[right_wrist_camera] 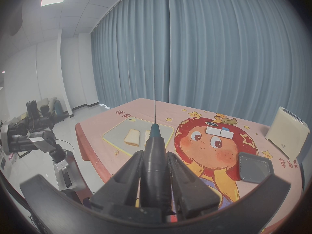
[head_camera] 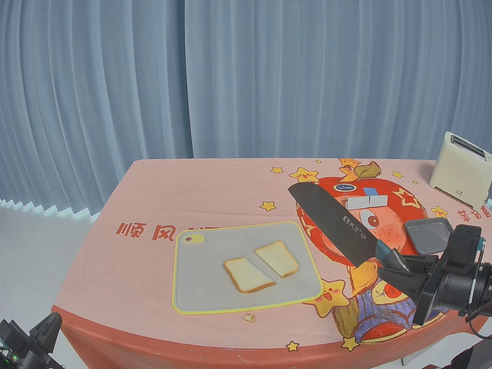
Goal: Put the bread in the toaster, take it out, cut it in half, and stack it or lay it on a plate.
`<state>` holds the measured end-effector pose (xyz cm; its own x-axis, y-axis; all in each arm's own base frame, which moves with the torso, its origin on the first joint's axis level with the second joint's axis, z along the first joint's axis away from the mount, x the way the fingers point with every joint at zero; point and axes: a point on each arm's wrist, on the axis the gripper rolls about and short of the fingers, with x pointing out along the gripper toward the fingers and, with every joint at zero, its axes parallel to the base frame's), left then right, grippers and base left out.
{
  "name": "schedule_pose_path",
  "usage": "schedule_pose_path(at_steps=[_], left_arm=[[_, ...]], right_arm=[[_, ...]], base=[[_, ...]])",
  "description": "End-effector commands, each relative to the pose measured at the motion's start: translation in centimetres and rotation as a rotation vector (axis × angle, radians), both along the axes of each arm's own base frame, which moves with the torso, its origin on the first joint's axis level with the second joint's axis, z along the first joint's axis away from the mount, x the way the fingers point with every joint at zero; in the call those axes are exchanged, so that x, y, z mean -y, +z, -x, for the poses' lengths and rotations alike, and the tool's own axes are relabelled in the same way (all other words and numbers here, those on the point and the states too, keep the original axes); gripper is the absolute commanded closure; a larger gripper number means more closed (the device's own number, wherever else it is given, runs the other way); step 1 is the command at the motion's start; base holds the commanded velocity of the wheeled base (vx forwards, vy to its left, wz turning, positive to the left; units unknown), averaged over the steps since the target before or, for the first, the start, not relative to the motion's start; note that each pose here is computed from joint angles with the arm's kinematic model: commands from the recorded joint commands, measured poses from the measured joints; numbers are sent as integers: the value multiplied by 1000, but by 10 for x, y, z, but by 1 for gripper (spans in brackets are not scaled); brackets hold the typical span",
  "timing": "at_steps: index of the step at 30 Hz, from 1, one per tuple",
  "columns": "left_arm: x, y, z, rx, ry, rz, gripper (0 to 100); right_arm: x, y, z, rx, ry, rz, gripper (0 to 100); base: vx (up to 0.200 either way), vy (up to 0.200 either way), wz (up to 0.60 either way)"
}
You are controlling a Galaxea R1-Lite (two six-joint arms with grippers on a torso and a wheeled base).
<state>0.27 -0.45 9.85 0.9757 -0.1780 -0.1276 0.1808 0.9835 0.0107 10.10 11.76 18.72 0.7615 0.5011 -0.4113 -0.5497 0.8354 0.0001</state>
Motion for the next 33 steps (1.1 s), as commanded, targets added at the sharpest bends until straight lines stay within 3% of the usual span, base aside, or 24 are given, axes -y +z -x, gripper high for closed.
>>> schedule_pose_path(at_steps=[1,2,3,5,10,11,12,33], left_arm=[[-2,-17,26,173,112,90,100],[-3,-16,26,183,134,89,100],[-5,-16,26,192,208,78,100],[-6,-20,26,157,288,64,100],[-5,-21,26,147,242,49,100],[-4,-22,26,134,179,25,100],[-4,-22,26,134,168,21,100],[-4,-23,26,131,171,20,100]], right_arm=[[0,3,1,8,8,-11,100],[0,2,2,7,7,-9,100],[0,2,2,7,10,-9,100],[-1,2,3,6,18,-8,100],[-1,3,3,10,15,-10,100],[-1,4,3,17,8,-13,100],[-1,5,3,18,7,-14,100],[-1,2,3,11,7,-4,100]], base=[[0,0,0],[0,0,0],[0,0,0],[0,0,0],[0,0,0],[0,0,0],[0,0,0],[0,0,0]])
